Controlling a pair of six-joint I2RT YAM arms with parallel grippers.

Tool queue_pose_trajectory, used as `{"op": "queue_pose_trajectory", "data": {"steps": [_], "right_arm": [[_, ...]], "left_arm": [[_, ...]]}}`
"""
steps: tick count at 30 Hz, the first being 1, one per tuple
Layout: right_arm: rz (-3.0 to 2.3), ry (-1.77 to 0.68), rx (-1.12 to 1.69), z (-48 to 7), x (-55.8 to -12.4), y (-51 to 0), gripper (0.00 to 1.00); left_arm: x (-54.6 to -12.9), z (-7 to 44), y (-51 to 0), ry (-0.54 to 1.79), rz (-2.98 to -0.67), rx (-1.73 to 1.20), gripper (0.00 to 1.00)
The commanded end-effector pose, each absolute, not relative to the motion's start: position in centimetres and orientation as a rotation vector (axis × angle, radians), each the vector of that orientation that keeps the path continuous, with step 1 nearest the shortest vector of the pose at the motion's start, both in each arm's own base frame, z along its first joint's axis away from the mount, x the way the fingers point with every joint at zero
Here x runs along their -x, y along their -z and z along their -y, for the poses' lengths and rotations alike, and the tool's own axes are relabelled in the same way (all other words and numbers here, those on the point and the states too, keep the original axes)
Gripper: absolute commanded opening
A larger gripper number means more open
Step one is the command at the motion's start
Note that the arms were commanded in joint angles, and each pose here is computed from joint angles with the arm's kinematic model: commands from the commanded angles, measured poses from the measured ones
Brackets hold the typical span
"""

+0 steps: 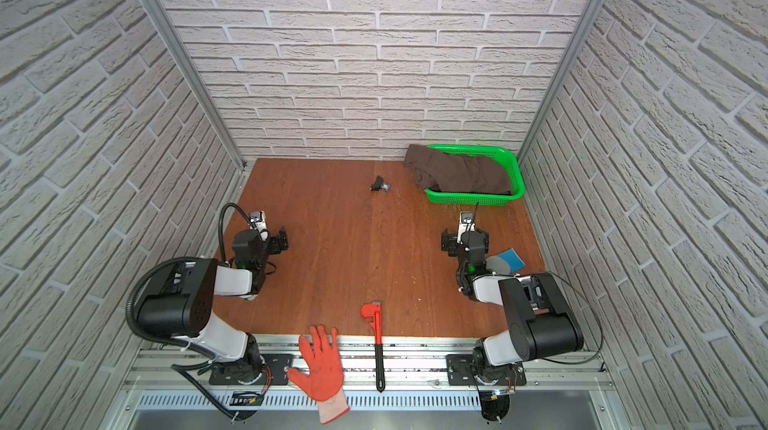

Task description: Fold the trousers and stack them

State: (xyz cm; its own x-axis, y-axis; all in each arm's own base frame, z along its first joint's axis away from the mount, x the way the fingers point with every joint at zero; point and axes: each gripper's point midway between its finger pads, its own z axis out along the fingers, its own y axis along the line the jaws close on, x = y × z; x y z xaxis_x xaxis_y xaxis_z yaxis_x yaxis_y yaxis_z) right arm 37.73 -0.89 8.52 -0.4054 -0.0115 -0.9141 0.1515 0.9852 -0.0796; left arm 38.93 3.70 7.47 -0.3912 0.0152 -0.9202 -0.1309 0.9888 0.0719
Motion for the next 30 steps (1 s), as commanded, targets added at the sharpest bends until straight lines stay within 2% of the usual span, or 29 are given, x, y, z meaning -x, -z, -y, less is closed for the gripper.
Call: {"op": "queue_pose_trajectory", "data": {"steps": [1,3,5,7,9,11,14,19,22,30], "right_arm": [[-1.936,0.158,-0.101,0.6,-38.2,-9.7,0.99],[-1.907,0.17,-0.115,0.9,-38.2,-10.4,0.95],[-1.95,0.159,-0.098,0.5,-38.2,-10.8,0.94],[-1.941,0.185,-0.073,0.5,-38.8,-13.4,0.94],[-1.975,0.195,-0.183,1.4,-38.6,-16.6,0.94],[-1.996,0.188,-0.282,2.0,-38.7,-20.2,0.94],[-2.106,0.198,-0.419,2.6,-39.0,-23.0,0.94],[-2.285,0.111,-0.534,1.1,-41.8,-24.5,0.96],[-2.321,-0.021,-0.519,-1.0,-44.7,-24.3,1.0],[-2.391,-0.222,-0.529,-4.4,-51.3,-20.3,1.0]], "left_arm": [[-39.7,-4.0,-8.9,-0.142,-1.921,0.08,0.98],[-39.4,-4.7,-9.5,-0.216,-1.903,0.12,0.98],[-38.8,-5.6,-11.8,-0.312,-1.878,0.186,0.98],[-38.2,-6.3,-14.7,-0.358,-1.877,0.242,0.98],[-37.9,-6.5,-18.3,-0.348,-1.846,0.282,0.96],[-37.6,-6.2,-21.8,-0.33,-1.856,0.287,0.89],[-37.2,-5.0,-24.9,-0.305,-1.894,0.278,0.85],[-36.8,-2.5,-23.9,-0.112,-2.111,0.386,0.87],[-37.1,0.6,-22.3,-0.035,-2.205,0.339,0.98],[-37.1,7.6,-18.9,0.14,-2.325,0.225,0.98]]}}
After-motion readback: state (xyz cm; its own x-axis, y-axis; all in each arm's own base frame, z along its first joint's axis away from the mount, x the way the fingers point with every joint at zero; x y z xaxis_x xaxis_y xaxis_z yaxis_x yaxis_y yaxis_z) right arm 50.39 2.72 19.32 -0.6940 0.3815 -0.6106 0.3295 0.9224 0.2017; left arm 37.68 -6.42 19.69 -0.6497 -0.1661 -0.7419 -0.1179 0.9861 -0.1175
